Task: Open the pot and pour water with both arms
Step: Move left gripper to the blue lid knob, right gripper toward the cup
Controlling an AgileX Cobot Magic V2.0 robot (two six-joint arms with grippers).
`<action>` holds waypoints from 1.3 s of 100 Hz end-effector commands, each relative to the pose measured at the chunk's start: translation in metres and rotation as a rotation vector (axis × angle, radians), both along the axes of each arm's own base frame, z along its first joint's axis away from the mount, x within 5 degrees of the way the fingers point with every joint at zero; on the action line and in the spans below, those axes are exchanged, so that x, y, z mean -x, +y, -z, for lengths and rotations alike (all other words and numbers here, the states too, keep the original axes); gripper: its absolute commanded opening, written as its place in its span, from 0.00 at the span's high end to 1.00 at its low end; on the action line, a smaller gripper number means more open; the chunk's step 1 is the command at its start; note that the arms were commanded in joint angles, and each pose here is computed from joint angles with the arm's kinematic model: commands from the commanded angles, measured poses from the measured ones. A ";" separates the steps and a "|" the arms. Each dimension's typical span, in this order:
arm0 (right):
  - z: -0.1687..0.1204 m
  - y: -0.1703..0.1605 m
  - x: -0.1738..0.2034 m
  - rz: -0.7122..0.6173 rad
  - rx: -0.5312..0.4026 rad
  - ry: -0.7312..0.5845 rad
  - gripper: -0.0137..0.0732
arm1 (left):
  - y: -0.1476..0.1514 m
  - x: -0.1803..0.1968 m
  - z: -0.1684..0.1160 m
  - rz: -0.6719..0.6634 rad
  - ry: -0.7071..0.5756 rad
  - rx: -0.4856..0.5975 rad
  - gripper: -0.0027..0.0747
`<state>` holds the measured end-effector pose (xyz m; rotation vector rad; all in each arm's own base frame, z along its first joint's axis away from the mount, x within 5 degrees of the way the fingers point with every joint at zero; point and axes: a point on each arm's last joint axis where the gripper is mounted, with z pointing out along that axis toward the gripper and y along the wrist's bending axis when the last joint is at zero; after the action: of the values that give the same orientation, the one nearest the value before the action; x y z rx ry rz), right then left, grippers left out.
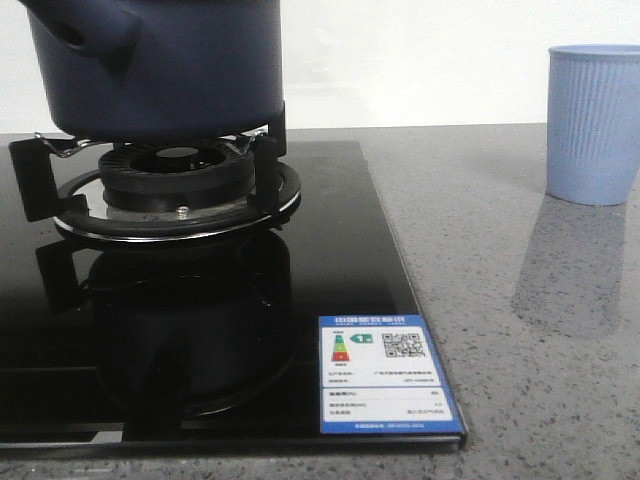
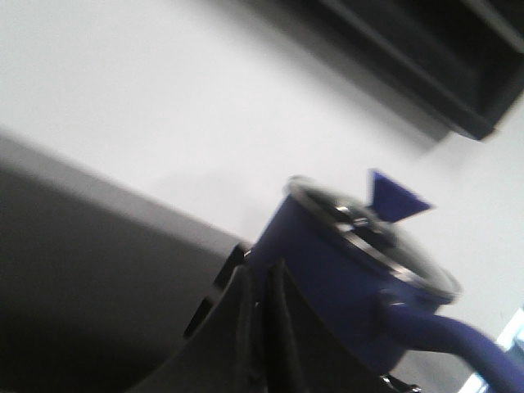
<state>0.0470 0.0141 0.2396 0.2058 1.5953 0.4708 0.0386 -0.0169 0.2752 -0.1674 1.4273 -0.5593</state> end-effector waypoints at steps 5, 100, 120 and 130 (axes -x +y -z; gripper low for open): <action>-0.044 0.002 -0.002 -0.026 0.182 -0.033 0.91 | -0.006 0.002 -0.043 0.041 -0.038 -0.198 0.99; -0.114 0.026 -0.032 -0.324 0.372 0.022 0.45 | -0.037 -0.053 -0.108 0.340 0.058 -0.345 0.29; -0.115 0.026 -0.032 -0.315 0.361 0.009 0.19 | -0.042 -0.065 -0.107 0.361 0.073 -0.317 0.32; -0.115 0.026 -0.032 -0.315 0.359 0.009 0.19 | -0.047 -0.078 -0.104 0.382 0.083 -0.306 0.32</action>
<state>0.0759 0.0417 0.3385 -0.3645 1.7851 0.4182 0.1054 -0.0621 0.3665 0.3901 1.6750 -0.6139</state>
